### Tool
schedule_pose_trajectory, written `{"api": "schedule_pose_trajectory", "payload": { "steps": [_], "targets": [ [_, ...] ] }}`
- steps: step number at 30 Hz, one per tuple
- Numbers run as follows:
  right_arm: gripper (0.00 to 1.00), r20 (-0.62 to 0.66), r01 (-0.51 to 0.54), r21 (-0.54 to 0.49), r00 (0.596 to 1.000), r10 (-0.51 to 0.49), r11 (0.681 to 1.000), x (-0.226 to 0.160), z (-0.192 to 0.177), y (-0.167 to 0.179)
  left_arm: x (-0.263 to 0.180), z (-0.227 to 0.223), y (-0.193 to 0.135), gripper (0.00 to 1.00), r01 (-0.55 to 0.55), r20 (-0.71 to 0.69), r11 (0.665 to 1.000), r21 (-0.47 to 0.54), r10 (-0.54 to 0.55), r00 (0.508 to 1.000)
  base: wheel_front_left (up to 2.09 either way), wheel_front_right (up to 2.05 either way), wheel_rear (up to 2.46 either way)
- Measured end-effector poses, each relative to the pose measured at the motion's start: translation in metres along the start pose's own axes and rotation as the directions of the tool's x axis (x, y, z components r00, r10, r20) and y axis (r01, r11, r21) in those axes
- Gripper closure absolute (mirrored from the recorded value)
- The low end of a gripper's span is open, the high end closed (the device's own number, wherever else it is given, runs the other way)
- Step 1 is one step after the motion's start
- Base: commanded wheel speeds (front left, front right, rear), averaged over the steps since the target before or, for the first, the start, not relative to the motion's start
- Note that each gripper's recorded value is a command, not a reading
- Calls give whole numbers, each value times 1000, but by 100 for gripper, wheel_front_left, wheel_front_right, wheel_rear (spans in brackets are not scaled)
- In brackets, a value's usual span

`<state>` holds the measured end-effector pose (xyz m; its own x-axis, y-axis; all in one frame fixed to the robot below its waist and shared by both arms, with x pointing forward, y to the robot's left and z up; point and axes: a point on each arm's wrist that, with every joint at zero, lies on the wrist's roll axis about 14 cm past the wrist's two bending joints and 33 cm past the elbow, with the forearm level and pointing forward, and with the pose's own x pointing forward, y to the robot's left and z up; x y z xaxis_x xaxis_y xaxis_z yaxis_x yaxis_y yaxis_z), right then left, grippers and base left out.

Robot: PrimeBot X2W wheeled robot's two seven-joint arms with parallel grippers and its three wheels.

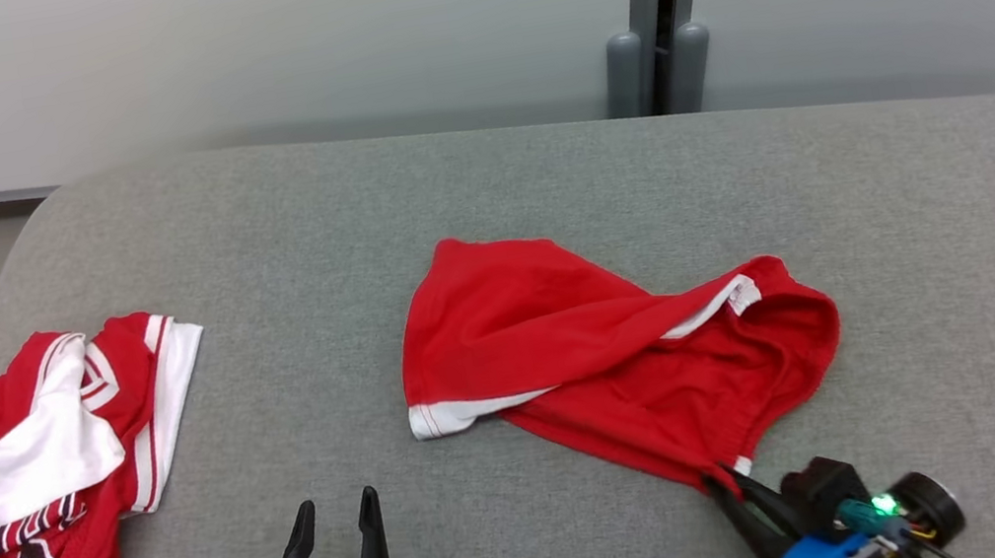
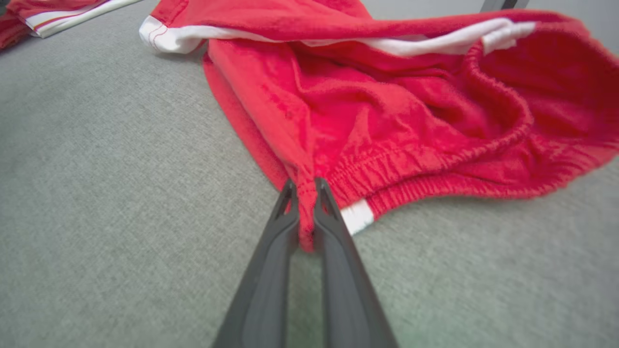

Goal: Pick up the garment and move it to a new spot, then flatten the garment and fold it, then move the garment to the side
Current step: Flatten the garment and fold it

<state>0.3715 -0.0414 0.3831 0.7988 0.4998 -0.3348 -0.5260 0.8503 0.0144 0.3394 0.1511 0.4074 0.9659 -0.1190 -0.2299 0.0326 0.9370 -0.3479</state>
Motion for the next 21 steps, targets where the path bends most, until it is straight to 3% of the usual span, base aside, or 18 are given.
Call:
{"api": "schedule_pose_trajectory", "payload": {
  "steps": [12,14,21],
  "targets": [
    [100,-28,261,-2,965,-261,965,-82,-28,-94,-1,-2,-21,0,58,0,998,3,-58,998,0,0,0],
    [0,-17,303,34,953,-303,952,-90,-26,-104,-2,-3,-24,0,66,-1,998,3,-66,998,0,0,0],
    [0,165,311,117,930,-328,943,-89,26,-102,-5,-17,-59,0,170,-41,985,-13,-170,985,0,0,0]
  ]
}}
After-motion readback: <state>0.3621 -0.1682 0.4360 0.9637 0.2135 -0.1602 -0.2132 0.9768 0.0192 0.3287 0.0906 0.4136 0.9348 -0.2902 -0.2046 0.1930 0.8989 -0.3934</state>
